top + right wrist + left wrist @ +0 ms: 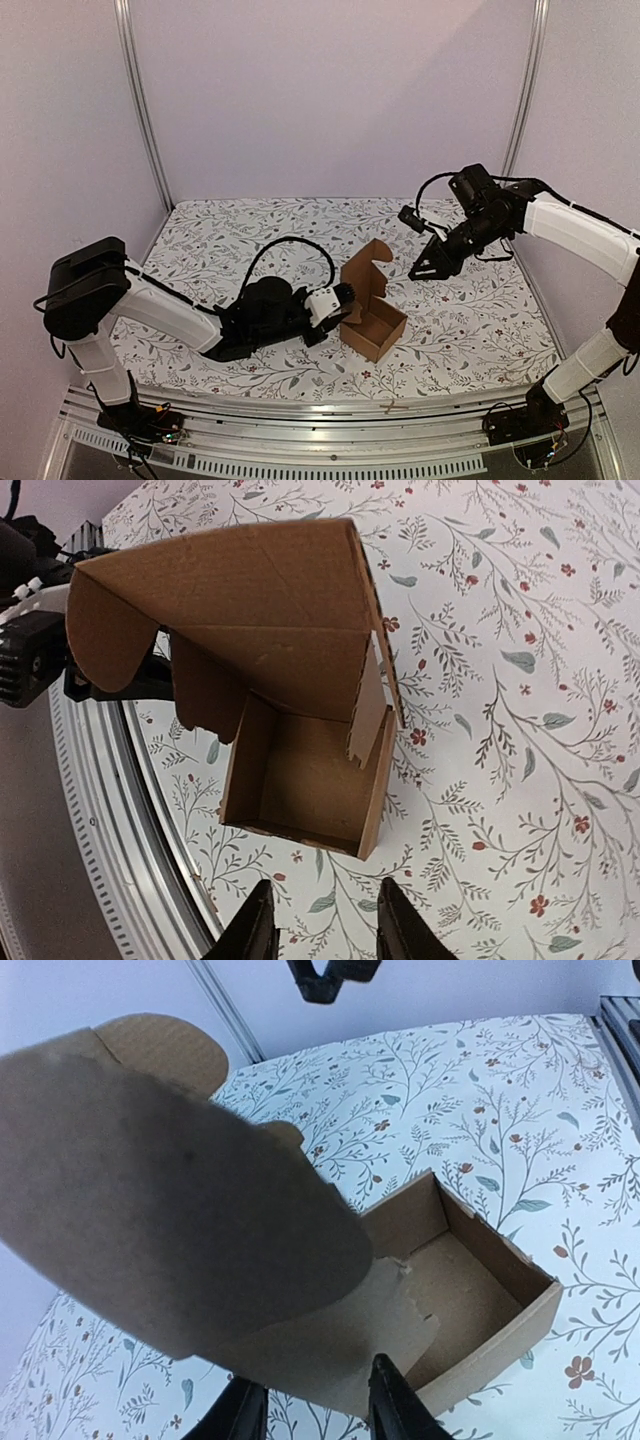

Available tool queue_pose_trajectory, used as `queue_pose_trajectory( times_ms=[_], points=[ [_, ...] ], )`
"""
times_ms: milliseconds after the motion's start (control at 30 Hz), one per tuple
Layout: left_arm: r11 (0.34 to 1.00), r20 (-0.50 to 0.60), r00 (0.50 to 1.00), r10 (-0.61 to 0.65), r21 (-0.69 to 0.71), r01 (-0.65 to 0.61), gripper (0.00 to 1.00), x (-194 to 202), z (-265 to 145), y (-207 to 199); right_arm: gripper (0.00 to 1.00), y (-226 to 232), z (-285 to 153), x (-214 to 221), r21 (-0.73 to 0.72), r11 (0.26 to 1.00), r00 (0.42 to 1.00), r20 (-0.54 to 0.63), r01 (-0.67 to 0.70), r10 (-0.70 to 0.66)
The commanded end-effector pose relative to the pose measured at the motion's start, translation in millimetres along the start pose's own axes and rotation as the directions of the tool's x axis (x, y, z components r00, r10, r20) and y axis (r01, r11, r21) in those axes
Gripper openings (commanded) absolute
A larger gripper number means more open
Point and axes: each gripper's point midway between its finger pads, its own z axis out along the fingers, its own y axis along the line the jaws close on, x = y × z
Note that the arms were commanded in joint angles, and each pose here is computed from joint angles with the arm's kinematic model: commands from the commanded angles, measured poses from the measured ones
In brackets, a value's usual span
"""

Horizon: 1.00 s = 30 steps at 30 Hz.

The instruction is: Fold the paper box

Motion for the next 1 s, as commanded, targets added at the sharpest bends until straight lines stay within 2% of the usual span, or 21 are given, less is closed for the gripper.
queue_pose_trajectory(
  times_ms=[0,233,467,500,600,700,833,967],
  points=[
    [0.999,0.015,1.0,-0.022,-0.029,0.023,0.35,-8.0,-5.7,4.3,0.35,-1.5,-30.1,-41.0,0.084,0.994,0.994,0.083,0.068,-0.075],
    [0.999,0.004,1.0,-0.019,-0.038,0.02,0.34,-4.4,-2.9,4.2,0.38,-10.2,-13.5,-63.8,0.051,0.997,0.997,0.052,0.06,-0.063],
    [0.999,0.004,1.0,-0.012,-0.041,0.012,0.33,-4.0,-1.2,3.6,0.39,-0.6,9.5,-68.9,0.048,0.992,0.994,-0.005,0.112,-0.112],
    [0.999,0.006,1.0,-0.01,-0.042,0.01,0.33,-4.6,-0.8,3.7,0.36,-0.9,11.6,-69.3,0.047,0.993,0.994,-0.009,0.111,-0.11],
    [0.999,0.011,1.0,-0.008,-0.046,0.009,0.33,-5.8,0.7,4.2,0.17,-1.8,16.3,-70.1,0.044,0.995,0.996,-0.016,0.088,-0.087],
    [0.999,0.014,1.0,-0.005,-0.05,0.006,0.33,-7.1,1.6,3.8,0.05,-3.1,19.3,-64.3,0.054,0.996,0.997,-0.033,0.075,-0.073],
    [0.999,0.018,1.0,0.017,-0.042,-0.016,0.32,-11.6,3.5,-3.6,0.0,-3.7,19.4,-49.8,0.079,0.994,0.997,-0.042,0.074,-0.071],
    [0.998,0.016,0.998,0.053,-0.039,-0.053,0.32,-14.5,6.3,-11.5,0.0,0.7,17.7,-30.4,0.079,0.995,0.996,-0.056,0.068,-0.063]
  ],
)
